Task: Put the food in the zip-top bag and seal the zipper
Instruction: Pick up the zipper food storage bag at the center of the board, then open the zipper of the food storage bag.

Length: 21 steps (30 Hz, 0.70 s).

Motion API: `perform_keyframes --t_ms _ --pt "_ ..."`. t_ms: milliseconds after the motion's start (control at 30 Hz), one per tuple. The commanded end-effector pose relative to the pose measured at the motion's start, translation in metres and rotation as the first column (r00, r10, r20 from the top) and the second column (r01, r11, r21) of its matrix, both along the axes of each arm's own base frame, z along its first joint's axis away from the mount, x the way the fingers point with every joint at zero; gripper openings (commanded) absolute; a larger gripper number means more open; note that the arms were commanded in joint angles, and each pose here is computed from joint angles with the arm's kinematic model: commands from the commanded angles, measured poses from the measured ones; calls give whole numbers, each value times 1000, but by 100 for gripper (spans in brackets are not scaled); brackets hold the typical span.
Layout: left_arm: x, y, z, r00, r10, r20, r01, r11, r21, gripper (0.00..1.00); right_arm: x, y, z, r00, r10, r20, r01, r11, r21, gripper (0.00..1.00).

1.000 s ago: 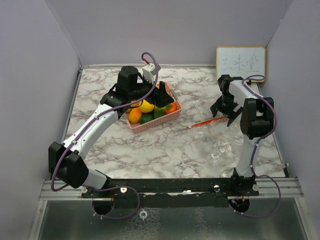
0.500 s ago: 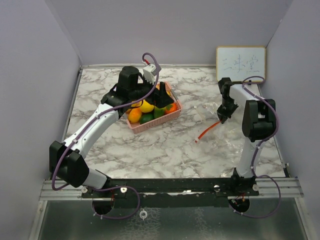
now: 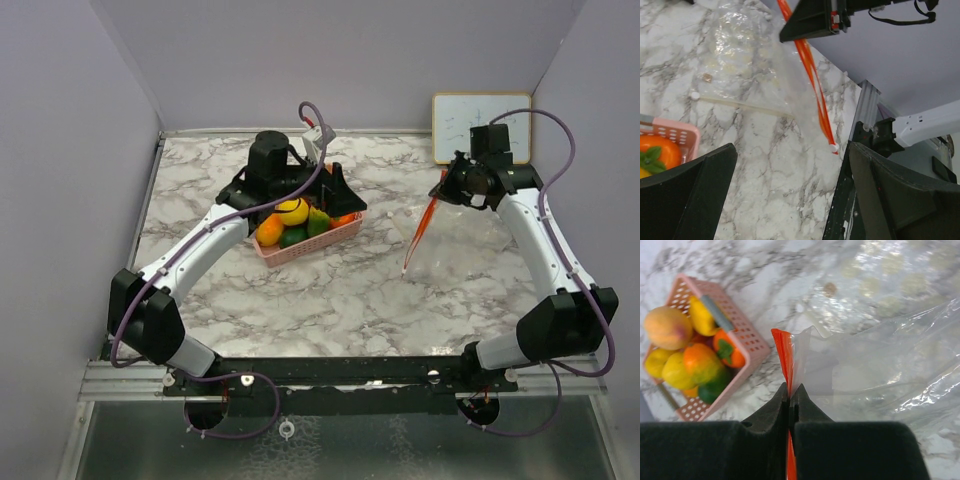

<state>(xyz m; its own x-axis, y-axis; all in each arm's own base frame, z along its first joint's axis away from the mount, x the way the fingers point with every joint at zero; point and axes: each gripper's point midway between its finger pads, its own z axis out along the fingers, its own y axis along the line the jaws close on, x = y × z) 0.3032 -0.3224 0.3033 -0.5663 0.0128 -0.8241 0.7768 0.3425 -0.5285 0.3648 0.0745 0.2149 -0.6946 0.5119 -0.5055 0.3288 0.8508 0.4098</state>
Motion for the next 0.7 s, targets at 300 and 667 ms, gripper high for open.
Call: perform_keyframes --t_ms 300,667 --pt "-36 -68 3 990 -122 65 123 992 -13 84 19 85 91 913 300 277 -327 943 56 2" --pt "-35 -95 -25 998 -61 26 59 996 69 77 8 88 104 910 301 285 -334 940 74 2"
